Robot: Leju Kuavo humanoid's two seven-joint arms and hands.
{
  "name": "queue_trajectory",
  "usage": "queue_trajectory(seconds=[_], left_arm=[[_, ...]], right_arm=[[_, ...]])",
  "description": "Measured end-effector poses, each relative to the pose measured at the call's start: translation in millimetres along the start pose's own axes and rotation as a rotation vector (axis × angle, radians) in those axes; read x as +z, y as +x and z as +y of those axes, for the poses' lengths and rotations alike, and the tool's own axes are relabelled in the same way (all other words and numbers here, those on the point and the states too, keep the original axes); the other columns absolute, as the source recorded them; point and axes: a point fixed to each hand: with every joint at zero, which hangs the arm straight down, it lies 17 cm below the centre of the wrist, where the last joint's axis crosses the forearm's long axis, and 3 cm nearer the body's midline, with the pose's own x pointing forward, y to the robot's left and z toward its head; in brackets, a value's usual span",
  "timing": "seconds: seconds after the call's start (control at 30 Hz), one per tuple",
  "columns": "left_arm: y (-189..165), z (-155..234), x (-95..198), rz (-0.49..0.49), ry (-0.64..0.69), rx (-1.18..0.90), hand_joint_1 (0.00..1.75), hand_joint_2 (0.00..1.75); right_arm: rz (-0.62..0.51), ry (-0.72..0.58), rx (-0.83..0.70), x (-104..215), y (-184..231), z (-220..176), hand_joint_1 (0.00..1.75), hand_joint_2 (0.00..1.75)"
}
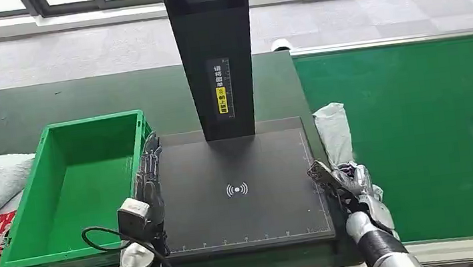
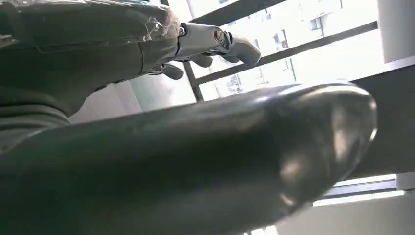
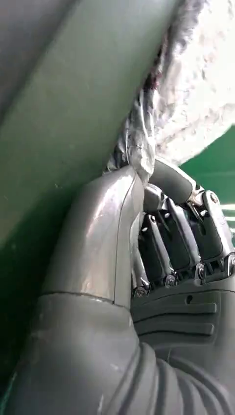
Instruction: Moved the parcel from conveyor to table for the left to box.
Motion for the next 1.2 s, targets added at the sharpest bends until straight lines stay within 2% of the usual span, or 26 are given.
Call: queue_trajectory(seconds=[0.17,0.3,0.37,0.53,0.67,0.97,1.2], left_arm=[[-1.1,4.4,0.6,0.001,0.014,-0.007,0.00,0.00],[-1.8,7.8,3.7,0.004,0.021,-0.015,0.00,0.00],[-1.4,8.6,5.6,0.003,0.022,-0.020,0.00,0.00],[2.6,8.0,15.5,-0.004,0.014,-0.039,0.00,0.00],[7.2,6.0,20.6,-0.008,0.000,-0.045,0.00,0.00],[15.0,2.2,19.9,-0.024,-0.022,-0.047,0.00,0.00],[17.9,0.4,18.4,-0.030,-0.026,-0.043,0.00,0.00]], right_arm=[[-0.033,-0.095,-0.015,6.2,-4.0,-13.4,1.75,1.75],[-0.123,-0.221,-0.083,21.8,5.2,-38.1,1.75,1.75],[-0.187,-0.307,-0.140,37.2,14.1,-55.0,1.75,1.75],[-0.426,-0.627,-0.317,91.9,56.5,-138.2,1.75,1.75],[-0.569,-0.795,-0.352,142.6,87.4,-180.3,1.75,1.75],[-0.720,-0.964,-0.346,202.8,129.1,-218.7,1.75,1.75],[-0.760,-0.974,-0.356,212.7,145.7,-223.5,1.75,1.75]])
